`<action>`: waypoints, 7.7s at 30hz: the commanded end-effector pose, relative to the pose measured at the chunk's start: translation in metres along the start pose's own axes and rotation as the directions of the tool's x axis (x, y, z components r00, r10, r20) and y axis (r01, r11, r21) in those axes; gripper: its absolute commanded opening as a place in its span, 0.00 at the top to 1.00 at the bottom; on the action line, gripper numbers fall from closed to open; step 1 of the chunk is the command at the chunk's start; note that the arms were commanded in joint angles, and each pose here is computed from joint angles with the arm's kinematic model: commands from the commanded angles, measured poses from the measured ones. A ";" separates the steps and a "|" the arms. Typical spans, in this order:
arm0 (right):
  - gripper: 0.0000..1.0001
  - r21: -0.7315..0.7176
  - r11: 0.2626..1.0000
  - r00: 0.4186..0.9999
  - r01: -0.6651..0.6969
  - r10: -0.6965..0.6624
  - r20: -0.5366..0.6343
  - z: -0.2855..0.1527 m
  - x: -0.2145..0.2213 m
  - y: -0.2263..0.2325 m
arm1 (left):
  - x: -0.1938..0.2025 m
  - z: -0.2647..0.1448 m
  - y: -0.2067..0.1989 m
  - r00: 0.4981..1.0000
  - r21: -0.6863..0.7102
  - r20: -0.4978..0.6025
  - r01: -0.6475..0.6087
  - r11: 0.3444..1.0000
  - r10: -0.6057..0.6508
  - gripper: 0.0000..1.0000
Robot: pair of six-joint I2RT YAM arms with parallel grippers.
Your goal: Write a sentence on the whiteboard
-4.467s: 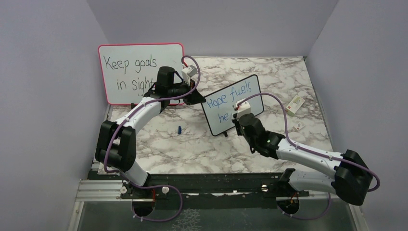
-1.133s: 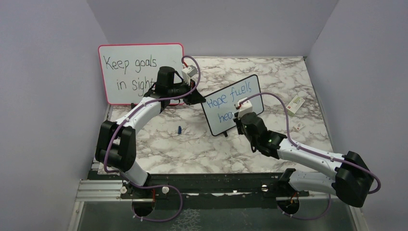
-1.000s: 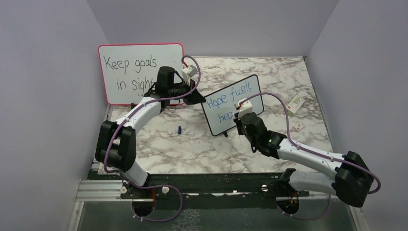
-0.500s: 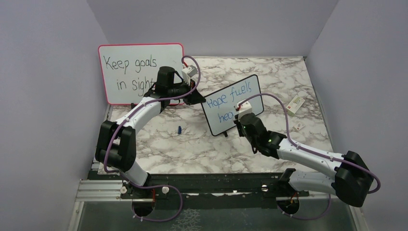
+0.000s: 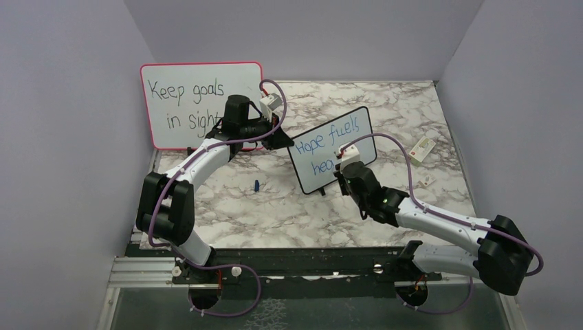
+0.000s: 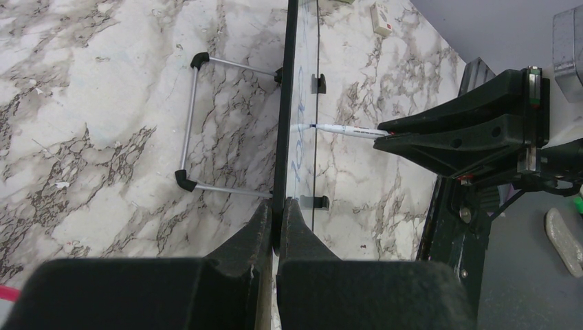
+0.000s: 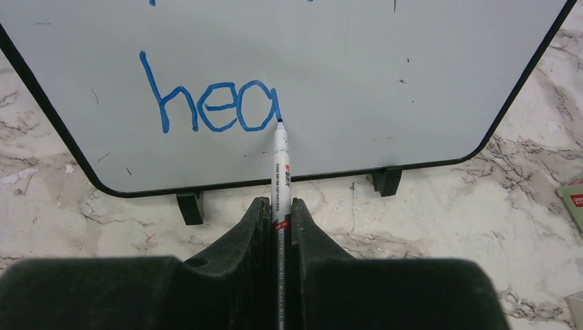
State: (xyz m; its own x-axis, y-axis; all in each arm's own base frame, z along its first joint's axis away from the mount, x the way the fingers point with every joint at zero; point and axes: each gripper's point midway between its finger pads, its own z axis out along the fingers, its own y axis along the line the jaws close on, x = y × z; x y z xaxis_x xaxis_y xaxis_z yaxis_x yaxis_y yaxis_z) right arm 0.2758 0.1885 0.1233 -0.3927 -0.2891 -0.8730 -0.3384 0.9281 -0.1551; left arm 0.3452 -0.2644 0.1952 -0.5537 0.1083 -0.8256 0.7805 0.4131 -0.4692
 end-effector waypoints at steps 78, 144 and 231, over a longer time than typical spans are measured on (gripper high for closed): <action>0.99 -0.014 0.999 0.999 -0.041 0.041 0.007 0.006 -0.009 -0.008 | 0.033 0.007 0.009 0.994 -0.040 -0.100 0.047 0.998 -0.051 1.00; 0.99 0.002 0.996 0.993 -0.085 0.085 0.077 -0.003 -0.020 -0.033 | 0.034 0.008 0.011 0.993 -0.048 -0.106 0.048 0.998 -0.053 1.00; 0.99 -0.005 0.993 0.984 -0.119 0.118 0.135 0.013 -0.041 -0.045 | 0.036 0.009 0.012 0.992 -0.047 -0.114 0.050 0.998 -0.055 1.00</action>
State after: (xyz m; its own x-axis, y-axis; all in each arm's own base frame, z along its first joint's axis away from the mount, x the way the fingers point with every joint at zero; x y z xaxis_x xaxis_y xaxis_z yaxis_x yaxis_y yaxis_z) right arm 0.3064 0.1617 0.1451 -0.3516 -0.1713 -0.9203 -0.3197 0.9460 -0.0540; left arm 0.3467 -0.2647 0.1931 -0.5623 0.1180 -0.8185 0.7735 0.4251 -0.4701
